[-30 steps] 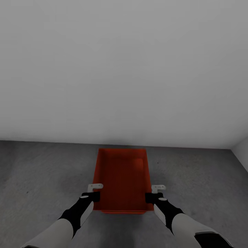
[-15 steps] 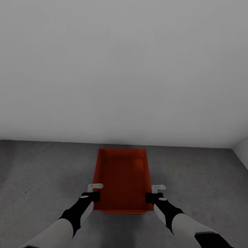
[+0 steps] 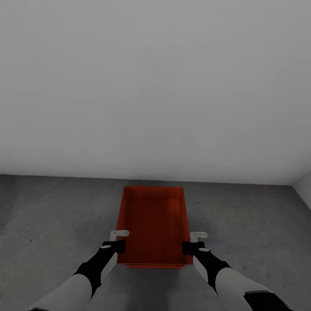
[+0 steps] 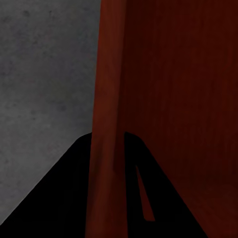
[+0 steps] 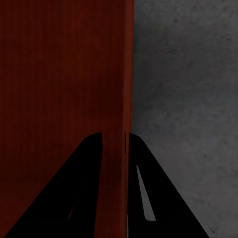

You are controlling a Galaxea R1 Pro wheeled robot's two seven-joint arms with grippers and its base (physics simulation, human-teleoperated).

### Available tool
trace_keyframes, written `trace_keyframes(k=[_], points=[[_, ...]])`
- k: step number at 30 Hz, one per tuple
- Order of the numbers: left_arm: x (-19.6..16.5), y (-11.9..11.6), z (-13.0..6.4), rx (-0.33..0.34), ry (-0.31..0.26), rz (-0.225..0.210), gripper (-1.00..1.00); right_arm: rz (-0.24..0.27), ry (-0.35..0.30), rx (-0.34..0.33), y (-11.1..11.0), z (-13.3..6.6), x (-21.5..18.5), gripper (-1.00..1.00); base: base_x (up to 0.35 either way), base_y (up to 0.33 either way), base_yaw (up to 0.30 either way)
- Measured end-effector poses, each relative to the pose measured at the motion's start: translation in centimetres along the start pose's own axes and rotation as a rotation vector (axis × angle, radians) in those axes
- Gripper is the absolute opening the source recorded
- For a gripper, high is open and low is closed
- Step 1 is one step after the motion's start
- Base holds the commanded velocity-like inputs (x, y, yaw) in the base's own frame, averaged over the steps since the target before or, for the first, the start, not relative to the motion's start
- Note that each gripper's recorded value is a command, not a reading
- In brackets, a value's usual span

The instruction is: Move the two storage containers from the living room to the garage. In the garage, place one container on the floor and stack the other container on top of it (either order is fine).

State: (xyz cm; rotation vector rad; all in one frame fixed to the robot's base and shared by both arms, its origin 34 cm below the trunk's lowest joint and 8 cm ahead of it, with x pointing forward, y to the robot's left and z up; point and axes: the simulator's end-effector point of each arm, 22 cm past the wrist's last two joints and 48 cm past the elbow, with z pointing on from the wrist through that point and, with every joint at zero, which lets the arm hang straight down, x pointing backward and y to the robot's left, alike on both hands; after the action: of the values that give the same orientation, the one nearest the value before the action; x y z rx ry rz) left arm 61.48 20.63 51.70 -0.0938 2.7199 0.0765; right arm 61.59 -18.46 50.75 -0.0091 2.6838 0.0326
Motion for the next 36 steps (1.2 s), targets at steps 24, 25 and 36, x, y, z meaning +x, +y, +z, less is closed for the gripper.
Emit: trace_keyframes(k=[24, 25, 36], points=[[1.2, -0.1, 2.6, 0.0, 0.0, 0.0, -1.0, 0.0, 0.0, 0.0, -0.1, 2.6, 1.3, -1.0, 0.0, 0.0, 0.0], [1.3, -0.1, 2.8, 0.0, 0.0, 0.0, -1.0, 0.0, 0.0, 0.0, -0.1, 2.7, 1.4, -1.0, 0.0, 0.0, 0.0], [2.1, -0.2, 4.4, 0.0, 0.0, -0.001, -1.0, -0.001, 0.0, 0.0, -0.1, 4.3, 2.2, -1.0, 0.0, 0.0, 0.0]])
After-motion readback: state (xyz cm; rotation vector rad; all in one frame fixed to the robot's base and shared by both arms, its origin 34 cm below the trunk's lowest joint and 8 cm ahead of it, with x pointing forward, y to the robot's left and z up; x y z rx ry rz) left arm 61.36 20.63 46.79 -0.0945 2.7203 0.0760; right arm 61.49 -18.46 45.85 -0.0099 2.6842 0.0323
